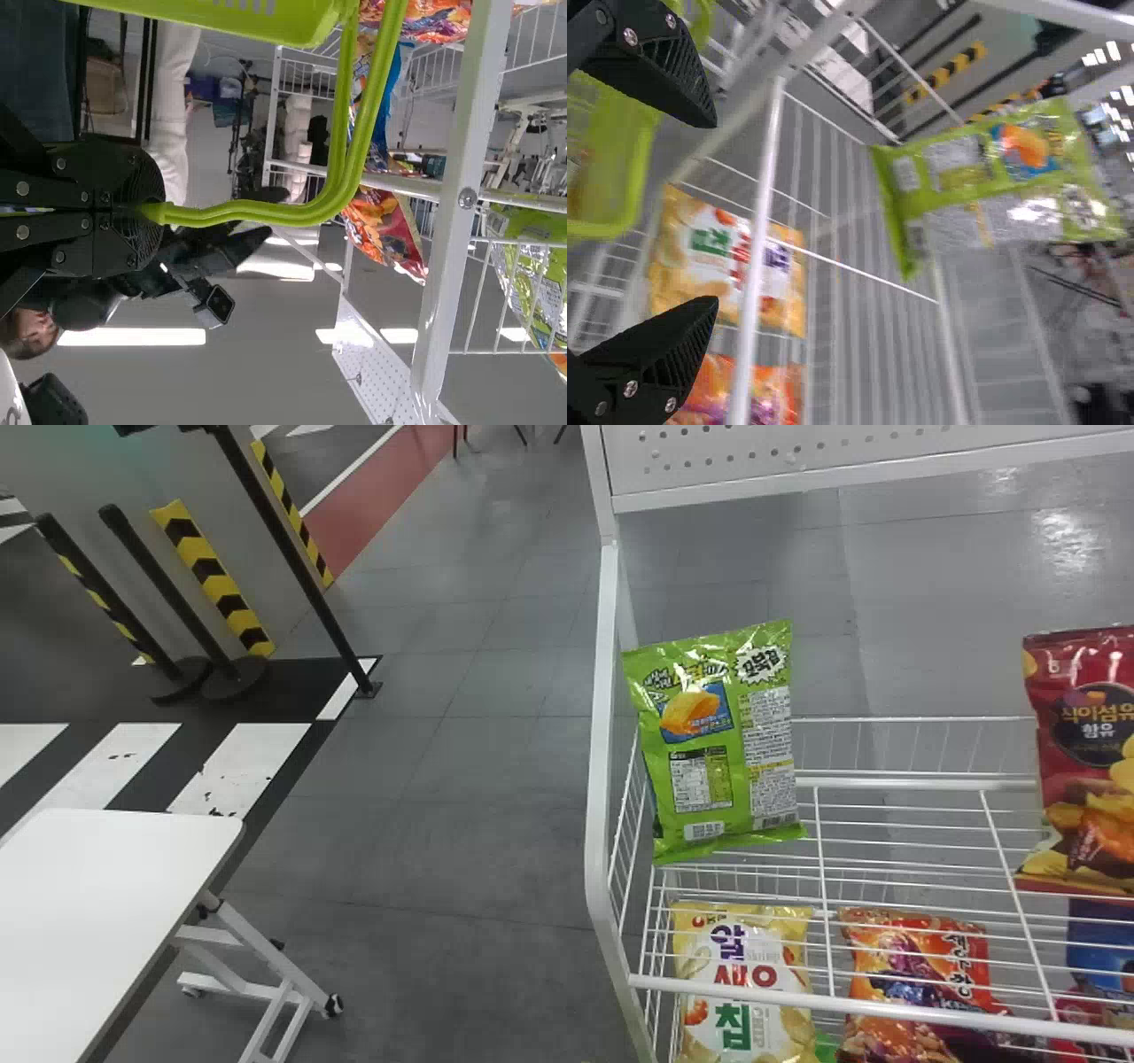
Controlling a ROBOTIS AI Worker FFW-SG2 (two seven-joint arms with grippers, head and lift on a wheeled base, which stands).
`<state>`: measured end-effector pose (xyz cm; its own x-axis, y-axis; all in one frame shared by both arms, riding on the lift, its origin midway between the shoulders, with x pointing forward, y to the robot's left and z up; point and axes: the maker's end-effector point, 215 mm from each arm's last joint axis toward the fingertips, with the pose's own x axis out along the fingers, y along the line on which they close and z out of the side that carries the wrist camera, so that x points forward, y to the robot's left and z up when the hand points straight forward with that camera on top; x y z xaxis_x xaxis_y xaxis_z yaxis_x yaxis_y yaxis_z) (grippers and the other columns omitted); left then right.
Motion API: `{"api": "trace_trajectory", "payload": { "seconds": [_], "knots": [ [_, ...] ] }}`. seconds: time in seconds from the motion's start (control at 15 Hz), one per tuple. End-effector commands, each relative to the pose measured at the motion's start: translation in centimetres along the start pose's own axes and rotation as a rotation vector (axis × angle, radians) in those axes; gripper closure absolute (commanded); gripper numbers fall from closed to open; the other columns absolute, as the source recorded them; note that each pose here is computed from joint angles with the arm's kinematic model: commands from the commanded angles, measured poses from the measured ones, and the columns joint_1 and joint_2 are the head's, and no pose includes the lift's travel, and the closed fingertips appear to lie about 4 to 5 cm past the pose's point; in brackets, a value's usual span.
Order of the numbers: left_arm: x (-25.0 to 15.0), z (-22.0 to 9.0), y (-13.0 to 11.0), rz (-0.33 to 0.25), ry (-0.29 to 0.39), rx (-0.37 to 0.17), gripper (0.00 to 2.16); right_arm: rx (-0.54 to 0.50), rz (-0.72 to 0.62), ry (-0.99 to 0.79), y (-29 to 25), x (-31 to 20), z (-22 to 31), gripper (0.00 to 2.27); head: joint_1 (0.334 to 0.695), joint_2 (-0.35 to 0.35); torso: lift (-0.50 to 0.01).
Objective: Hold basket handle with left hand then pick spicy shrimp crackers with right hand and place into basket
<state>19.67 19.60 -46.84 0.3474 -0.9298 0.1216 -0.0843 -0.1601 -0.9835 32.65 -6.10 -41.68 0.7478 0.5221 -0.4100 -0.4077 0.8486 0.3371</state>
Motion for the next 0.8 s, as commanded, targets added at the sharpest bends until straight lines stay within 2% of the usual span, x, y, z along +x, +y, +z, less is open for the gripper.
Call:
{"api": "trace_trajectory", "payload": {
  "seconds": [0.0, 0.13, 0.53, 0.73],
  "knots": [
    [0.0, 0.0, -0.3, -0.013, 0.001, -0.002, 2.15, -0.065, -0.047, -0.134, -1.9, -1.0, 2.1, 0.11, 0.695, 0.329, -0.01],
    [0.0, -0.2, -0.3, -0.013, 0.002, -0.01, 2.15, -0.171, -0.081, -0.329, -2.7, -3.0, 4.7, 0.11, 0.695, 0.262, -0.01],
    [0.4, -0.9, -1.1, -0.014, 0.024, -0.04, 2.15, -0.286, -0.169, -0.547, -5.0, -7.9, 2.6, 0.11, 0.695, 0.167, -0.01],
    [0.6, -1.2, -1.4, -0.014, 0.033, -0.044, 2.15, -0.313, -0.209, -0.547, -6.6, -9.8, -0.2, 0.11, 0.695, 0.108, -0.01]
  ]
}}
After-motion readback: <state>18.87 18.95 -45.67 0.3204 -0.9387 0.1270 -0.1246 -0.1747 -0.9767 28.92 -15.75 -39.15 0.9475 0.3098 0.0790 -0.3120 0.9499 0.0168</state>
